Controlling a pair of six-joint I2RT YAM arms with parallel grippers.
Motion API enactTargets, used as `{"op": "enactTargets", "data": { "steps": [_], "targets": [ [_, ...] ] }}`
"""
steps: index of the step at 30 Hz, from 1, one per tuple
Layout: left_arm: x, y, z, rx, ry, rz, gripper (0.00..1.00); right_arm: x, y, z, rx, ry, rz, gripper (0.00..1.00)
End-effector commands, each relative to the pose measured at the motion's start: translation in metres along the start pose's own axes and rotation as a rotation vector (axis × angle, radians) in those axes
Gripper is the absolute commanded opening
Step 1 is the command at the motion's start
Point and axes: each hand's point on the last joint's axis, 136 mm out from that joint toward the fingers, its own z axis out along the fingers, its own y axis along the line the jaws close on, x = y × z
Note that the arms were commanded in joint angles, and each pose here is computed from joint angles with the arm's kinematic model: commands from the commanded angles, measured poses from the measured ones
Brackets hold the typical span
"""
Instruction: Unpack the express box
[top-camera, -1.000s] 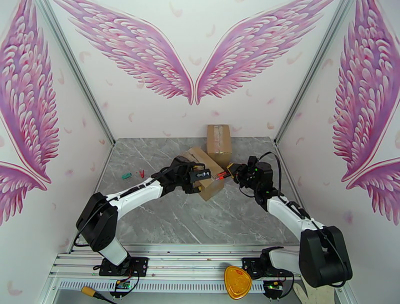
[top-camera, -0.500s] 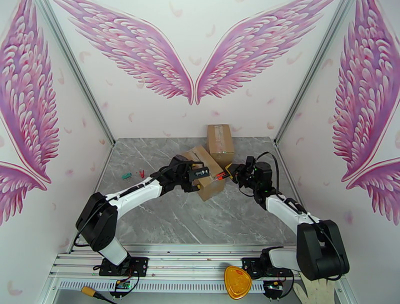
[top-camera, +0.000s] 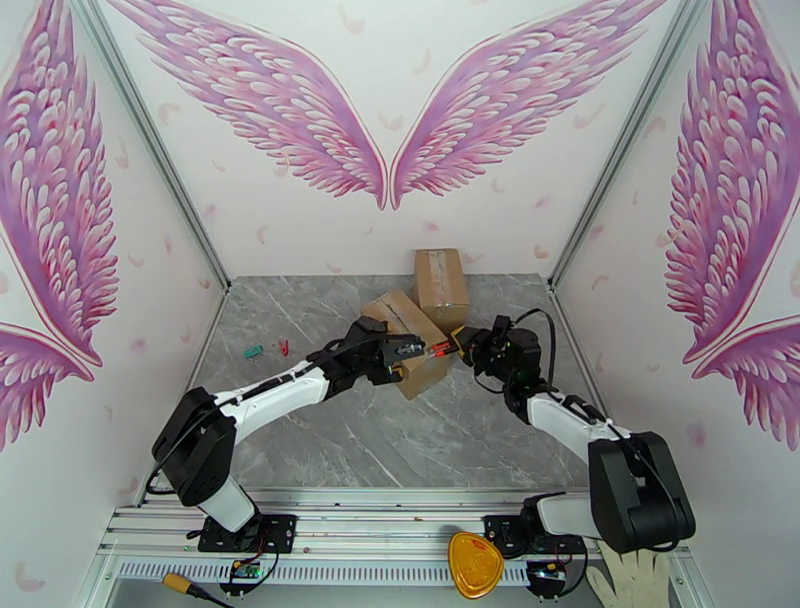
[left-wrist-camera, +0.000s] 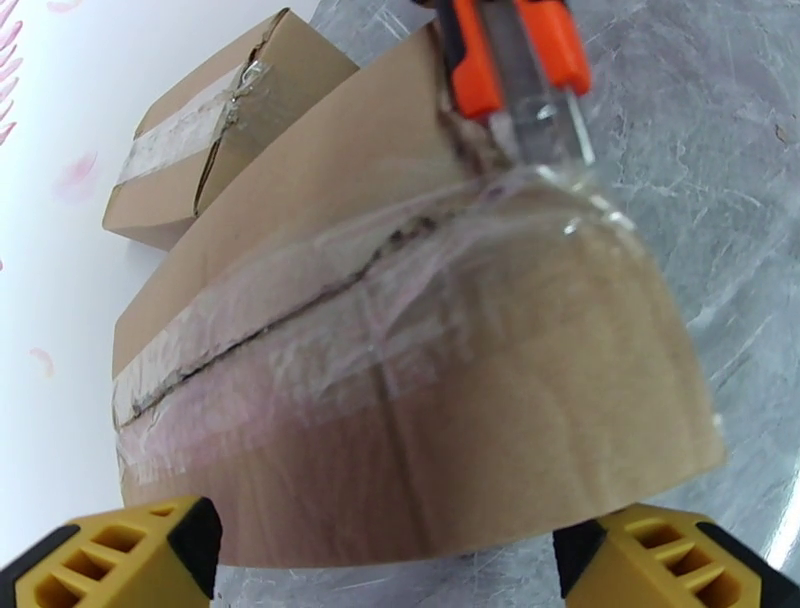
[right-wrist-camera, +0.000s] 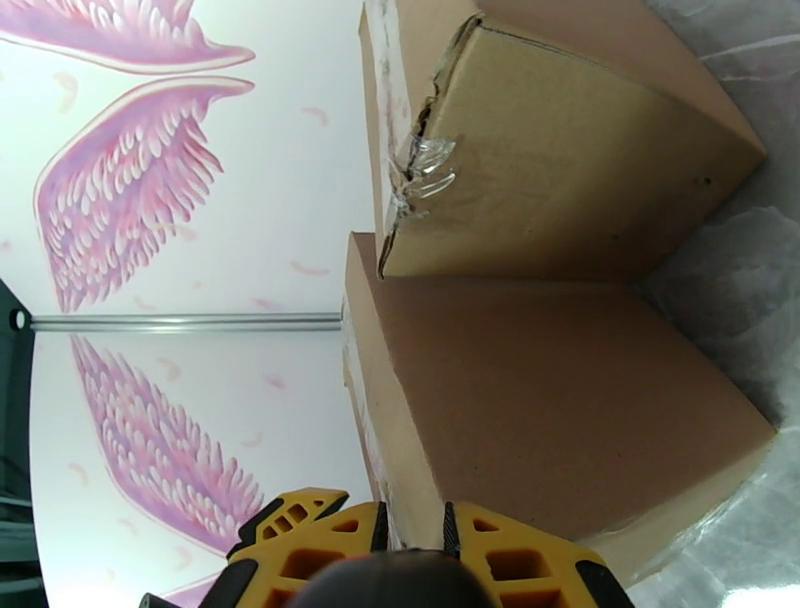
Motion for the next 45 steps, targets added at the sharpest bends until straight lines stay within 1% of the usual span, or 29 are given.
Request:
{"op": "enactTargets", "data": {
  "steps": [1,4,7,12,15,18,21,24,27,30,33,39,45],
  "targets": [
    [-0.093,0.005,-0.036,-0.051,-0.329,-0.01,0.93,0.068,0.012,0.017,-0.049,0.294,-0.006,0.0],
    [-0.091,0.004,-0.04,-0.058,-0.318,-0.01,0.93,0.071,0.01,0.023,-0.046,0.317,-0.004,0.0],
    [-0.085,0.004,-0.036,-0.062,-0.291,0.015,0.94,0.077,0.006,0.027,-0.044,0.348,0.002,0.0],
    [-0.069,0.02,-0.03,-0.064,-0.272,0.012,0.94,0.087,0.0,0.025,-0.02,0.423,-0.014,0.0],
    [-0.061,0.02,-0.034,-0.001,-0.276,0.024,0.93,0.081,-0.008,0.019,0.023,0.4,-0.027,0.0],
    [-0.063,0.006,-0.05,0.1,-0.303,0.052,0.93,0.07,-0.011,0.017,0.034,0.36,-0.026,0.0],
    [-0.061,-0.003,-0.067,0.162,-0.309,0.048,0.93,0.061,-0.01,0.02,0.038,0.32,-0.031,0.0],
    [-0.054,-0.01,-0.084,0.201,-0.282,0.051,0.95,0.052,-0.003,0.024,0.032,0.283,-0.042,0.0],
    [-0.038,-0.017,-0.091,0.216,-0.227,0.069,0.97,0.047,0.007,0.027,0.013,0.268,-0.06,0.0],
    [-0.022,-0.023,-0.084,0.21,-0.176,0.103,0.97,0.045,0.016,0.03,-0.006,0.274,-0.069,0.0],
    [-0.018,-0.024,-0.076,0.204,-0.174,0.102,0.98,0.047,0.023,0.033,-0.02,0.288,-0.079,0.0],
    [-0.001,-0.029,-0.055,0.24,-0.137,0.099,0.97,0.056,0.018,0.033,-0.017,0.313,-0.063,0.0],
    [0.013,-0.021,-0.04,0.206,-0.114,0.097,0.96,0.062,0.014,0.033,-0.016,0.354,-0.052,0.0]
  ]
}}
